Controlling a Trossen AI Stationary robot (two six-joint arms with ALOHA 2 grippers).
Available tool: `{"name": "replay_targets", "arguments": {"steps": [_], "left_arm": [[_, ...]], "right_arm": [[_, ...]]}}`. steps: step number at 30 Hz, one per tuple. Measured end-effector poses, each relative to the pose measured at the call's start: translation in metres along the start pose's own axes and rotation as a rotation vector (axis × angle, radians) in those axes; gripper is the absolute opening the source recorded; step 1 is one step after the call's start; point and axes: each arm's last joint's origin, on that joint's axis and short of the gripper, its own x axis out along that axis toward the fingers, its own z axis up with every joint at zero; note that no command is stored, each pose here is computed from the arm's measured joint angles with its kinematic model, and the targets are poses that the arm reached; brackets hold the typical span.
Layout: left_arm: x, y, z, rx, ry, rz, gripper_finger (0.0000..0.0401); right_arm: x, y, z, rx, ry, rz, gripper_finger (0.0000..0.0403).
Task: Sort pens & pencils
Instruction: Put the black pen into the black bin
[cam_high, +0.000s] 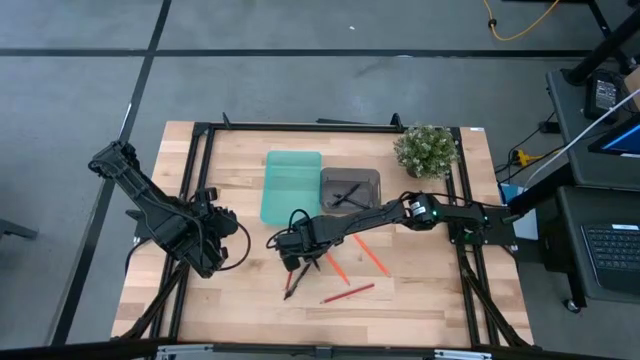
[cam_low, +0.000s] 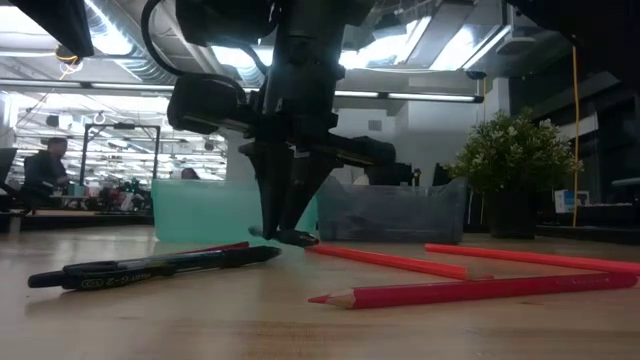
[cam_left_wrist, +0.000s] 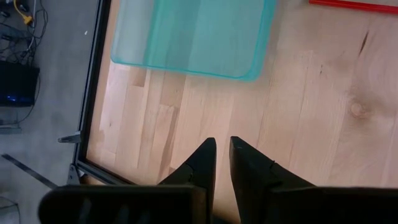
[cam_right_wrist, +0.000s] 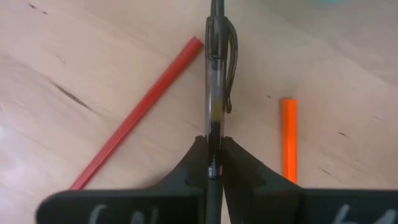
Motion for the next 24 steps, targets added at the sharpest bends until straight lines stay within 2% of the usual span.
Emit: {"name": "replay_targets", "arguments": {"steps": [6,11,19,22,24], "left_arm": [[0.0,0.0,0.0,0.001,0.0,0.0,0.0041],[0.0,0.0,0.0,0.002,0.0,0.0,0.0041],[0.0,0.0,0.0,0.002,-0.001,0.0,0.0041],[0.0,0.0,0.0,0.002,-0.001,0.0,0.0041],[0.0,0.0,0.0,0.002,-0.001,0.0,0.0041]], "right_arm": [[-0.005,0.001,-0.002,-0.004,0.004,0.011,0.0025],[-0.024,0.003,-0.003,-0.005,0.003,-0.003,0.0025],[-0.071,-0.008,-0.012,0.004,-0.035,-0.127,0.0025],[-0.084,-0.018,-0.018,0.025,-0.026,-0.224,0.0025],[-0.09,-0.021,-0.019,0.025,-0.039,-0.23,0.0025]]}}
